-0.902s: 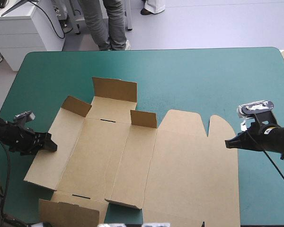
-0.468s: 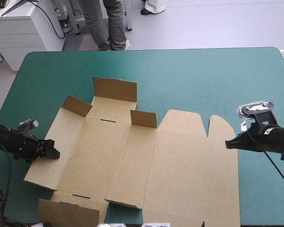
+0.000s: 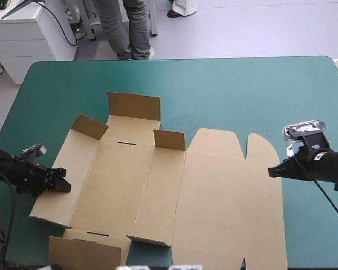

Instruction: Fold the box

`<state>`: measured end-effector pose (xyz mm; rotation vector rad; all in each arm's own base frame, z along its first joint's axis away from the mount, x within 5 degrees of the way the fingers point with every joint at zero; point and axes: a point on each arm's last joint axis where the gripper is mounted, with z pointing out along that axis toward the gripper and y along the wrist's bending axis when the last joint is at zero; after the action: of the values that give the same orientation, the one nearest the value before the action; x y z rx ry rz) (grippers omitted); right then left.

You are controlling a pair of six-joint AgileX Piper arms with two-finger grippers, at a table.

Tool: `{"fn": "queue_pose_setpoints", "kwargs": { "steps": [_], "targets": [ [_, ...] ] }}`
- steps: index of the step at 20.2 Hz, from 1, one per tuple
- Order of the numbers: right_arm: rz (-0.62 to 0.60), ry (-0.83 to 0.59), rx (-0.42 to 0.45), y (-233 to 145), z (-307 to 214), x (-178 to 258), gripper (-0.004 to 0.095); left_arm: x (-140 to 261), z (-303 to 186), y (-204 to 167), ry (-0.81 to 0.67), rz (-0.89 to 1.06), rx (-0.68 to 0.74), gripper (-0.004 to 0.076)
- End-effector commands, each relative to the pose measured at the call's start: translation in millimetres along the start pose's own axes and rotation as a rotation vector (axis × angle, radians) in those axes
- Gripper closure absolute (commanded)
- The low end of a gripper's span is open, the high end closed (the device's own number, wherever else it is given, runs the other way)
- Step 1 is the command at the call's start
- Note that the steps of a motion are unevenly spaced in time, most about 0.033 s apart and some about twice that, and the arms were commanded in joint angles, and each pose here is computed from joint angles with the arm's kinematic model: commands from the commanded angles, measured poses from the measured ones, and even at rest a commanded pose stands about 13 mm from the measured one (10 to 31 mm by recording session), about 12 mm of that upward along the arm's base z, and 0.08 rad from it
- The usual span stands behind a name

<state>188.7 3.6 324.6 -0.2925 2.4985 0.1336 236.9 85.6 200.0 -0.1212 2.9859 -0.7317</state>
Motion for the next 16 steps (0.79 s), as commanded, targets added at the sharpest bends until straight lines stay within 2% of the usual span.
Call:
{"fn": "queue_pose_setpoints", "kwargs": {
  "steps": [1,6,9,10,16],
  "targets": [
    [-0.003,-0.086,0.02,-1,-10,-8,0.0929,17,-1,-9,0.107,0.0,0.046,0.0454],
    [-0.014,-0.091,0.023,-1,-10,-9,0.0929,16,12,-27,0.163,0.096,0.055,0.0491],
    [-0.014,-0.092,0.023,-1,-10,-9,0.0929,14,19,-39,0.19,0.184,0.059,0.0639],
    [-0.014,-0.092,0.023,-1,-10,-9,0.0929,14,20,-41,0.193,0.215,0.063,0.073],
    [-0.013,-0.086,0.018,0,-10,-8,0.0929,9,15,-42,0.168,0.243,0.059,0.0721]
  ]
}}
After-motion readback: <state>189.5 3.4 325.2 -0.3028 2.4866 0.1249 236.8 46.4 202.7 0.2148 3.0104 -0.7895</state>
